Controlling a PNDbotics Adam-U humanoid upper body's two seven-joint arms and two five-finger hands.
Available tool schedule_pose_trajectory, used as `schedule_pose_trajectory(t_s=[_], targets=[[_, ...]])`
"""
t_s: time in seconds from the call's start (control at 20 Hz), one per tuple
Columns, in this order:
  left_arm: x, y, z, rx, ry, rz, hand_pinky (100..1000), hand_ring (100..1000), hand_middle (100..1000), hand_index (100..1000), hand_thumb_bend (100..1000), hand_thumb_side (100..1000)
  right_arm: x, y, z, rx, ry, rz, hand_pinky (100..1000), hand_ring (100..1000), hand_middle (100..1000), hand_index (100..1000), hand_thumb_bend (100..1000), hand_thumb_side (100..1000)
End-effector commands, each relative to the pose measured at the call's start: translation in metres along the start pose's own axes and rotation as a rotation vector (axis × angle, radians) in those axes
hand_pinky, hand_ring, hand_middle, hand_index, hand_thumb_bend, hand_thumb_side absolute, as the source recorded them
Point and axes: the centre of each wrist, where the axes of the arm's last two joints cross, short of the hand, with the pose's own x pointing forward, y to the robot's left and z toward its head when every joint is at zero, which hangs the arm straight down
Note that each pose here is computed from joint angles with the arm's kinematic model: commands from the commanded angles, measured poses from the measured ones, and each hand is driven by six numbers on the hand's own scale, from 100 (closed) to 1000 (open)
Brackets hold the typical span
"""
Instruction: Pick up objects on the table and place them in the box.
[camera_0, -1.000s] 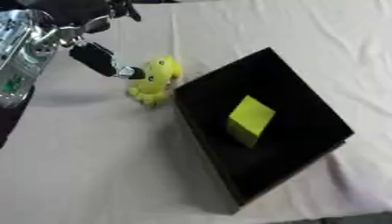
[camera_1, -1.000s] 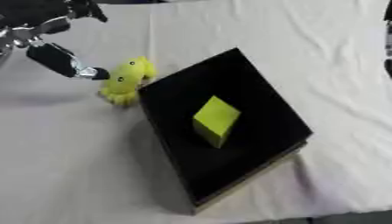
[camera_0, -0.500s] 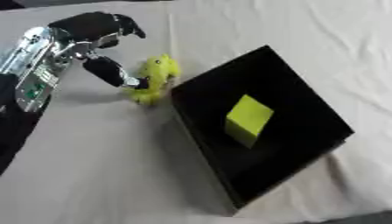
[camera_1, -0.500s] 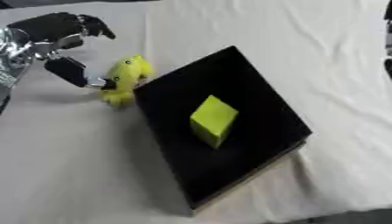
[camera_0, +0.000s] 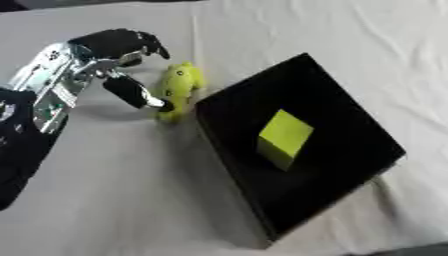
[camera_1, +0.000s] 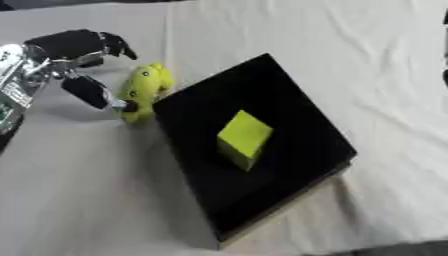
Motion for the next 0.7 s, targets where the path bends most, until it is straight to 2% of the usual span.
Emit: schedule_pose_trajectory(t_s=[0.05, 0.3, 0.4, 0.5, 0.55, 0.7], targets=[[-0.003, 0.005, -0.003, 0.011, 0.015, -0.003, 711, 762, 759, 836, 599, 604, 0.003, -0.007, -0.008, -0.022, -0.027, 0.008, 856, 790, 675, 829, 100, 1000], [-0.007, -0.004, -0.008, 0.017, 0.018, 0.02, 688, 736, 724, 802, 554, 581, 0.003, -0.006, -0.008, -0.03, -0.024, 0.004, 857, 790, 674, 829, 100, 1000], [-0.007, -0.006, -0.01, 0.019, 0.016, 0.028, 681, 725, 712, 789, 507, 557, 0.003, -0.006, -0.008, -0.032, -0.021, 0.001, 857, 790, 673, 828, 100, 1000], [-0.008, -0.008, -0.01, 0.02, 0.008, 0.04, 667, 709, 702, 773, 411, 505, 0.003, -0.006, -0.007, -0.034, -0.016, -0.001, 857, 790, 673, 828, 100, 1000], [-0.008, -0.009, -0.011, 0.021, 0.003, 0.049, 641, 687, 690, 759, 332, 465, 0.003, -0.006, -0.007, -0.036, -0.013, -0.002, 857, 790, 672, 828, 100, 1000], [-0.008, -0.012, -0.012, 0.015, -0.009, 0.089, 609, 656, 653, 727, 241, 445, 0.002, -0.006, -0.006, -0.042, -0.001, -0.001, 857, 790, 671, 828, 100, 1000]])
